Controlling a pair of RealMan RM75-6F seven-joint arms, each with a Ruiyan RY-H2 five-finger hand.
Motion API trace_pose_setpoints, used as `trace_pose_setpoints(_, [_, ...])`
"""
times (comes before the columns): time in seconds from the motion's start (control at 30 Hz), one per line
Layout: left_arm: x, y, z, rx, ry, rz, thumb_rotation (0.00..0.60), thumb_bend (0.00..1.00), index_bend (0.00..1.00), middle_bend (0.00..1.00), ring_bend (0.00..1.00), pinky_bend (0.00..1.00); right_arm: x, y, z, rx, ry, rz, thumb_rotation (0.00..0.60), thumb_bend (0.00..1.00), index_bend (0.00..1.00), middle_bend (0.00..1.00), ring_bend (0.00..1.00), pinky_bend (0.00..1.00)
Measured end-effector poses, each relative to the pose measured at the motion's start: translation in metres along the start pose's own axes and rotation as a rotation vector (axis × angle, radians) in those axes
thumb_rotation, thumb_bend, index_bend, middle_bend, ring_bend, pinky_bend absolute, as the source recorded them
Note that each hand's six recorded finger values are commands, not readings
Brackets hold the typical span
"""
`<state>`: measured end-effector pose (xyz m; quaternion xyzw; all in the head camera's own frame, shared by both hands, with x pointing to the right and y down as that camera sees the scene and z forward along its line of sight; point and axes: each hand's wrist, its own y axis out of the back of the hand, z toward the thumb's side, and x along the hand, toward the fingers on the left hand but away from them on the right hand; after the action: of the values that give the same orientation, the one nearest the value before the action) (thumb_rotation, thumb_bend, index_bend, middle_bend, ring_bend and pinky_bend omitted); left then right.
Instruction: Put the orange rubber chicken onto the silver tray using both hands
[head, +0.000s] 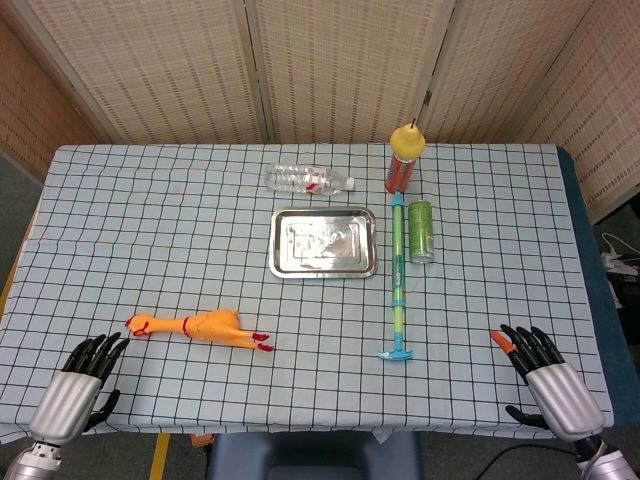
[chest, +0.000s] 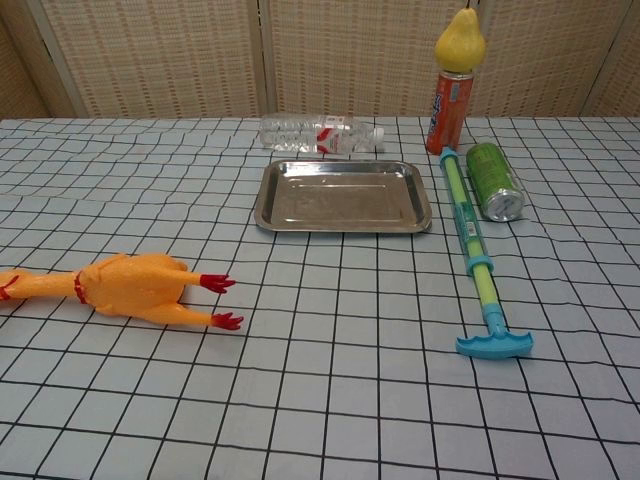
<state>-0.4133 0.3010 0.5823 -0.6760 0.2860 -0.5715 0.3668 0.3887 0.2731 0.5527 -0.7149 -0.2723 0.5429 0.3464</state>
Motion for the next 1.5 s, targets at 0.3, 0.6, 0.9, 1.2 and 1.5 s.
trace_pose_setpoints(0.3, [0.010,-0.008,0.011,-0.024,-0.030,-0.024,0.600,0.42,0.00,0.00,0.00,0.14,-0.006,-0.001,0.003,0.000,0.020,-0.011,0.600,0.05,0.00,0.00,0.00,0.00])
trace_pose_setpoints(0.6, [0.058,-0.010,0.058,-0.024,-0.152,-0.065,0.600,0.40,0.00,0.00,0.00,0.14,-0.017,-0.011,0.001,0.029,-0.018,0.009,0.600,0.05,0.00,0.00,0.00,0.00])
trace_pose_setpoints(0.9, [0.109,-0.014,0.071,0.003,-0.169,-0.108,0.600,0.40,0.00,0.00,0.00,0.14,-0.021,-0.014,-0.003,0.046,-0.048,0.014,0.600,0.05,0.00,0.00,0.00,0.00])
trace_pose_setpoints(1.2, [0.148,-0.033,0.065,0.005,-0.152,-0.186,0.600,0.40,0.00,0.00,0.00,0.14,-0.023,-0.017,-0.009,0.065,-0.085,0.019,0.600,0.05,0.00,0.00,0.00,0.00])
trace_pose_setpoints(1.5, [0.170,-0.046,0.054,-0.004,-0.132,-0.222,0.600,0.40,0.04,0.04,0.02,0.15,-0.029,-0.022,-0.013,0.085,-0.111,0.032,0.600,0.05,0.00,0.00,0.00,0.00])
